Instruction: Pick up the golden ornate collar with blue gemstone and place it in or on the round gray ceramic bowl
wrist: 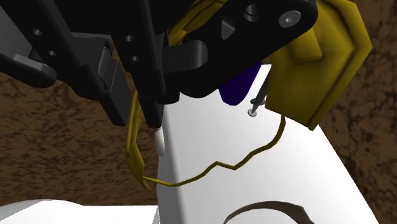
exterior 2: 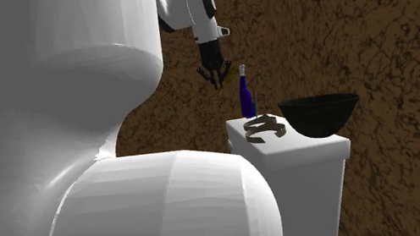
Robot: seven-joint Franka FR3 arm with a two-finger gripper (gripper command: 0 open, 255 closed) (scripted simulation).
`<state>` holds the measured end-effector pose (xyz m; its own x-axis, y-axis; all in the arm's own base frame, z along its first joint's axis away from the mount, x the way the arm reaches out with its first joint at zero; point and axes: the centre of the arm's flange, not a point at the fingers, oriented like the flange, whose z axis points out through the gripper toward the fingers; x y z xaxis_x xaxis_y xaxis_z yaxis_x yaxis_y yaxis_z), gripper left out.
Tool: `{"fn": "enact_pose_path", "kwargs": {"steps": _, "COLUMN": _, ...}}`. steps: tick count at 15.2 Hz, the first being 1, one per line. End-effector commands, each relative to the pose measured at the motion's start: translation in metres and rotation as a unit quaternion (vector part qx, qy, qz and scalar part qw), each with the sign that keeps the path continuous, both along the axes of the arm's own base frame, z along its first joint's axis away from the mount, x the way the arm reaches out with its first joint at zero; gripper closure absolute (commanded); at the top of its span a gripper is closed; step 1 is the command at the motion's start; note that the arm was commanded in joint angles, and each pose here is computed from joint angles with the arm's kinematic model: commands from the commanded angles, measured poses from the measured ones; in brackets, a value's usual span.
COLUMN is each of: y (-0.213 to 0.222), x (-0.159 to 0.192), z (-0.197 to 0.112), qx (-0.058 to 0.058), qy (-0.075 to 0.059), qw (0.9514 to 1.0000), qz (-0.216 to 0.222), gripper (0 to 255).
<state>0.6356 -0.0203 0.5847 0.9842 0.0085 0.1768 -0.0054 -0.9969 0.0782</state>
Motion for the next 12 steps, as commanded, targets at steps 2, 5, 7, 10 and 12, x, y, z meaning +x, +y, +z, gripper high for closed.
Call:
{"fn": "enact_pose_path", "kwargs": {"steps": 2, "y": 0.001, "x": 0.0, "z": 0.016, "qx": 0.0, "qy": 0.0, "qw": 1.0, "qz": 0.0, "gripper": 255}}
{"fn": "enact_pose_path", "kwargs": {"steps": 5, "y": 0.001, "x": 0.0, "z": 0.027, "qx": 0.0, "qy": 0.0, "qw": 1.0, "qz": 0.0, "gripper": 255}}
{"fn": "enact_pose_path", "kwargs": {"steps": 7, "y": -0.017, "x": -0.02, "z": 0.027, "qx": 0.0, "qy": 0.0, "qw": 1.0, "qz": 0.0, "gripper": 255}}
{"fn": "enact_pose_path", "kwargs": {"steps": 10, "y": -0.044, "x": -0.049, "z": 0.027, "qx": 0.0, "qy": 0.0, "qw": 1.0, "qz": 0.0, "gripper": 255}}
{"fn": "enact_pose_path", "kwargs": {"steps": 12, "y": -0.061, "x": -0.069, "z": 0.027, "qx": 0.0, "qy": 0.0, "qw": 1.0, "qz": 0.0, "gripper": 255}}
